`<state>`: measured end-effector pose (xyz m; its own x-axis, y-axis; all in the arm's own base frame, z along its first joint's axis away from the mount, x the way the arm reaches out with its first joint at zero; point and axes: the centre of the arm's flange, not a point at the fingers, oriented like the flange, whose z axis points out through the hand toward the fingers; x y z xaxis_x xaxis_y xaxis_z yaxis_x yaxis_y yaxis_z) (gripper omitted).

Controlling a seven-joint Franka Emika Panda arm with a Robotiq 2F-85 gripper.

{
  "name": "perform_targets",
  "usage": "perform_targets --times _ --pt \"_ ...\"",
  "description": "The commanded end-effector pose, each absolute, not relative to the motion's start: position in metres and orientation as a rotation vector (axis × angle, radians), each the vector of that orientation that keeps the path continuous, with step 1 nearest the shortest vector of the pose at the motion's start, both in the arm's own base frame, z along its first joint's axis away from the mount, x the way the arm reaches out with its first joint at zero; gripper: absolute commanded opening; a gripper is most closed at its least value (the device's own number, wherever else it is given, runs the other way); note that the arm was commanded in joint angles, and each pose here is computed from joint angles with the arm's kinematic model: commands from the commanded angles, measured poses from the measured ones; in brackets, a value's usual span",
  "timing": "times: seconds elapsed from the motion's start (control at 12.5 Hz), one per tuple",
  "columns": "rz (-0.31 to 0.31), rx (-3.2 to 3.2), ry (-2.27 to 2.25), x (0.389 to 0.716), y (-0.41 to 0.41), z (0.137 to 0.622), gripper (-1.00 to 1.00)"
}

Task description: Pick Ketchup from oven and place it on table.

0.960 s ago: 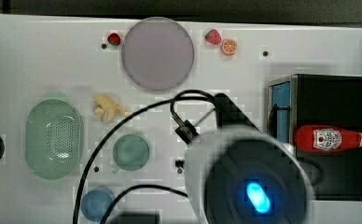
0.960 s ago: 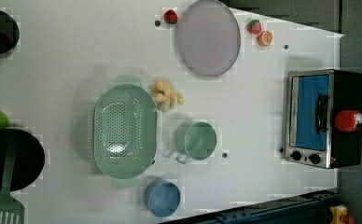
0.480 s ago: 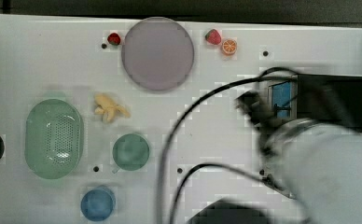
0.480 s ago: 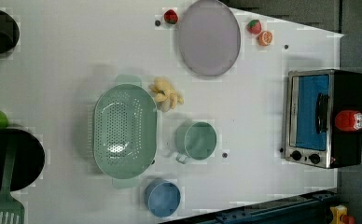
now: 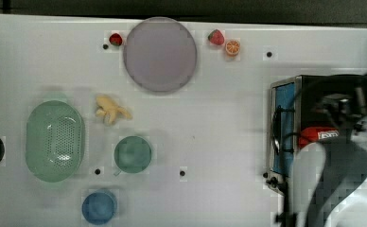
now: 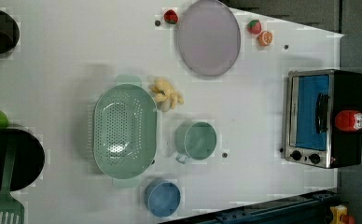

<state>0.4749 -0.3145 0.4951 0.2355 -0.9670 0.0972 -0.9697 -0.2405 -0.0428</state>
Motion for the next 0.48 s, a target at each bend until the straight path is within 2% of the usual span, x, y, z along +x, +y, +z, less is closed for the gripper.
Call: perform_targets --times 0.08,0.4,0.48 --pt "0.203 2.372 -1.974 0.461 -0.363 0.476 1.00" --pt "0.121 2.220 -2.246 0.472 -0.383 0.416 1.00" --pt "0.084 2.158 -2.287 0.472 -0.385 0.401 1.00"
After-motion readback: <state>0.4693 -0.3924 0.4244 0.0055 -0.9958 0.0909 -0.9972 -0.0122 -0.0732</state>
